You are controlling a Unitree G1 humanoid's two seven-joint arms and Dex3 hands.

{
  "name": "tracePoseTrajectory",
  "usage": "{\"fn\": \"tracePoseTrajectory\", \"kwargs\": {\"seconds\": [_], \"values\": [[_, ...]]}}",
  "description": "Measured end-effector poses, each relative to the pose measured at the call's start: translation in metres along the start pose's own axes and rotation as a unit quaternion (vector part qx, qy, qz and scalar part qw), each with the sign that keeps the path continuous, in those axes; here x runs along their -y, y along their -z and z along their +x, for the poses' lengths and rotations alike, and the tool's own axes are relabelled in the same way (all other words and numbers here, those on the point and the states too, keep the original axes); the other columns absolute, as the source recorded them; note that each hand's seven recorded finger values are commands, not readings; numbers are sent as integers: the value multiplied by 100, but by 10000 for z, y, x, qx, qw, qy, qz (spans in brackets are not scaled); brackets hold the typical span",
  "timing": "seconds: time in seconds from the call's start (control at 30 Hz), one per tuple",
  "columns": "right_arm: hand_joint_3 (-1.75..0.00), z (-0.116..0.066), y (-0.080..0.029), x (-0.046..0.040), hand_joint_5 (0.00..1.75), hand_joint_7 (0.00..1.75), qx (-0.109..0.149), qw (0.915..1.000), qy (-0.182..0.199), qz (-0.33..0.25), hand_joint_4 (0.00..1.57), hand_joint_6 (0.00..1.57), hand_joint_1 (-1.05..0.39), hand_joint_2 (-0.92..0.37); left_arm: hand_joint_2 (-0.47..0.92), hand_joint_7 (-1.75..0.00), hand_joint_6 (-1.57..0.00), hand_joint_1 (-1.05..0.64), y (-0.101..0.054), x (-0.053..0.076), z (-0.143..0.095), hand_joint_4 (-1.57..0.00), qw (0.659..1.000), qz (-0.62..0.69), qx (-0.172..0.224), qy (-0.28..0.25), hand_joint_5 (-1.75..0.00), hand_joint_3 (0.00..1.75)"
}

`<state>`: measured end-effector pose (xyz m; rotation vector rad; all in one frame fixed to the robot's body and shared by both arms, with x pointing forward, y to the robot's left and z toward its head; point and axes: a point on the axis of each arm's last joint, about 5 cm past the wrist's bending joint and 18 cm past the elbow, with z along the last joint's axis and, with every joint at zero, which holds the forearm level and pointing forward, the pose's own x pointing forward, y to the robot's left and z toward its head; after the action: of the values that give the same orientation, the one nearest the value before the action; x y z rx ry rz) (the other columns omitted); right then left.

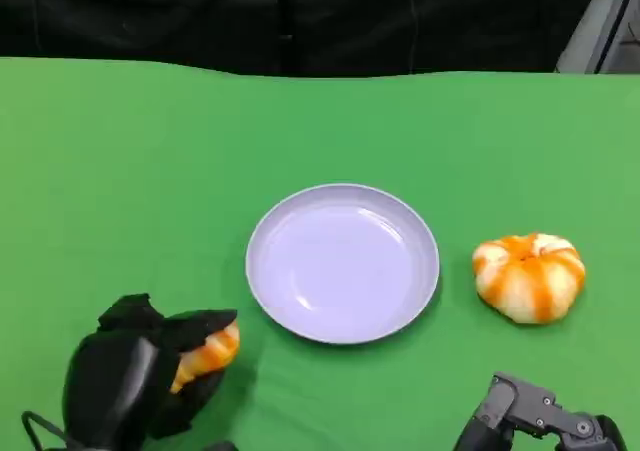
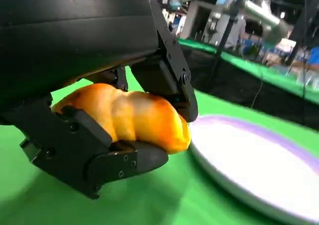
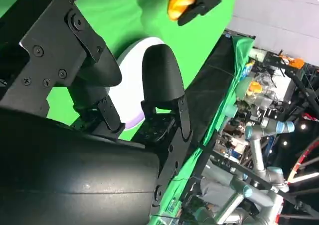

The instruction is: Grasp the bread from the table and place it into the plate.

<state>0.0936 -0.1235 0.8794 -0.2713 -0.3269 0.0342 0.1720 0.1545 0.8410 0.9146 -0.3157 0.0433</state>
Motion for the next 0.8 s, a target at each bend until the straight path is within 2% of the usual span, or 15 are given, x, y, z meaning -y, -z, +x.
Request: {"fn": "tracePoseTrajectory", "kwargs": {"seconds": [0.03, 0.13, 0.3, 0.37, 0.47, 0.57, 0.8], "values": [[-166, 4, 0, 0, 170, 141, 10, 10000, 1, -6, 85, 83, 10, -19, 35, -33, -129, -5, -13, -16, 4, -92, 9999, -56, 84, -81, -161, 127], [-167, 8, -1, -1, 170, 140, 23, 10000, -9, -23, 85, 83, 11, -18, 26, -67, -113, -7, -56, -38, 24, -94, 9984, -228, 381, -337, -158, 141], [-166, 10, -1, -2, 171, 140, 22, 10000, -9, -21, 85, 84, 11, -18, 25, -96, -100, -8, -140, -53, 134, -91, 9923, -481, 995, -561, -158, 142], [-166, 9, 0, -3, 171, 140, 21, 10000, -8, -23, 85, 84, 11, -18, 23, -120, -93, -8, -187, -52, 211, -91, 9889, -500, 1287, -557, -164, 143], [-166, 8, 0, -6, 171, 140, 24, 10000, 7, -51, 85, 83, 11, -18, 22, -144, -85, -9, -237, -38, 311, -89, 9852, -456, 1566, -524, -172, 145], [-165, 7, 0, -11, 171, 139, 21, 10000, 10, -42, 84, 83, 10, -19, 20, -155, -80, -9, -283, 4, 413, -90, 9827, -427, 1742, -460, -174, 147], [-163, 4, 1, -20, 170, 138, 3, 9999, 14, -103, 86, 84, 10, -19, 21, -150, -84, -14, -435, 82, 699, -90, 9764, -502, 2080, -282, -175, 152]]}}
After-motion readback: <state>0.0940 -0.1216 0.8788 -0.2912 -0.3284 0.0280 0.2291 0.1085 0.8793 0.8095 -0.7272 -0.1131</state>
